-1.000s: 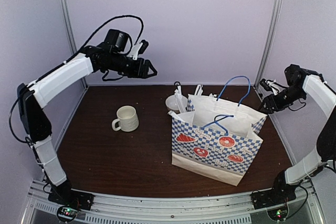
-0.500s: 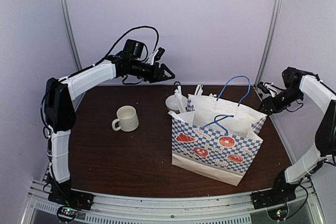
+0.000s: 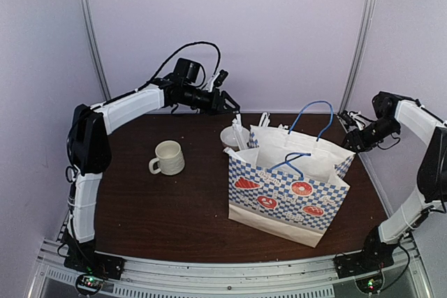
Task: Pack the takeout coffee
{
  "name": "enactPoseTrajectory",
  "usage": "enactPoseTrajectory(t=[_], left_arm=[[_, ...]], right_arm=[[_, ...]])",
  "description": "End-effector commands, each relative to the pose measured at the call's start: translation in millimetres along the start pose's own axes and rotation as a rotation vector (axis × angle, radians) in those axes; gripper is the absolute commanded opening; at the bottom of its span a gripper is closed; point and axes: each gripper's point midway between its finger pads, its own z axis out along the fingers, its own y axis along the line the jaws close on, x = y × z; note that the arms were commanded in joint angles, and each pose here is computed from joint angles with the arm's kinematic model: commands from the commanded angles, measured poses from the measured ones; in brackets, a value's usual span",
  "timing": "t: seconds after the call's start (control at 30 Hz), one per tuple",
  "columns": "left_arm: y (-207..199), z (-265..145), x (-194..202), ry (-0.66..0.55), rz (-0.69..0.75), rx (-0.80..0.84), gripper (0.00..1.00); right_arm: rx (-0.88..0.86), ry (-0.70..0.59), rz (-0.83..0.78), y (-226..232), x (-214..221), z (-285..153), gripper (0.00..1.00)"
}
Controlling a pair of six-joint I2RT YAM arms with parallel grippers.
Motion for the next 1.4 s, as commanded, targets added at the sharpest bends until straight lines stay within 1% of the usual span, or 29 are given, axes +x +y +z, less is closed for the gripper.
enactPoseTrajectory(t=[0.0,0.17,0.27,0.3,0.37,0.5,0.6,0.67,0.93,1.1,1.2,1.37], left_arm=[[-14,11,2,0.020,0.044,0.037,0.45],[-20,21,9,0.041,0.041,0.064,0.37],[-22,19,8,0.042,0.041,0.064,0.36],[-22,17,7,0.037,0.045,0.057,0.38],[-22,13,4,0.015,0.056,0.033,0.45],[-32,-4,-8,-0.040,0.092,0.007,0.55],[-44,-11,-11,-0.046,0.107,0.031,0.57],[-44,-11,-9,-0.037,0.100,0.037,0.57],[-38,-5,1,0.007,0.064,0.035,0.56],[-35,-1,8,0.040,0.049,0.033,0.52],[-35,3,9,0.043,0.045,0.038,0.48],[-30,9,6,0.038,0.029,0.036,0.45]], right_arm=[[-0.001,-0.029,-0.006,0,-9,-5,0.60],[-0.003,-0.025,-0.004,-1,-9,-4,0.59],[-0.003,-0.024,-0.003,-1,-8,-3,0.59],[-0.004,-0.025,-0.004,-1,-8,-3,0.59],[-0.007,-0.026,-0.001,-1,-8,-3,0.59],[-0.008,-0.025,-0.001,0,-7,-3,0.59],[-0.007,-0.026,-0.001,0,-7,-2,0.59],[-0.010,-0.025,0.000,0,-7,-2,0.59],[-0.022,-0.025,0.005,0,-7,0,0.59],[-0.024,-0.025,0.005,0,-7,0,0.59],[-0.026,-0.023,0.006,0,-7,1,0.59],[-0.024,-0.025,0.005,1,-8,0,0.59]])
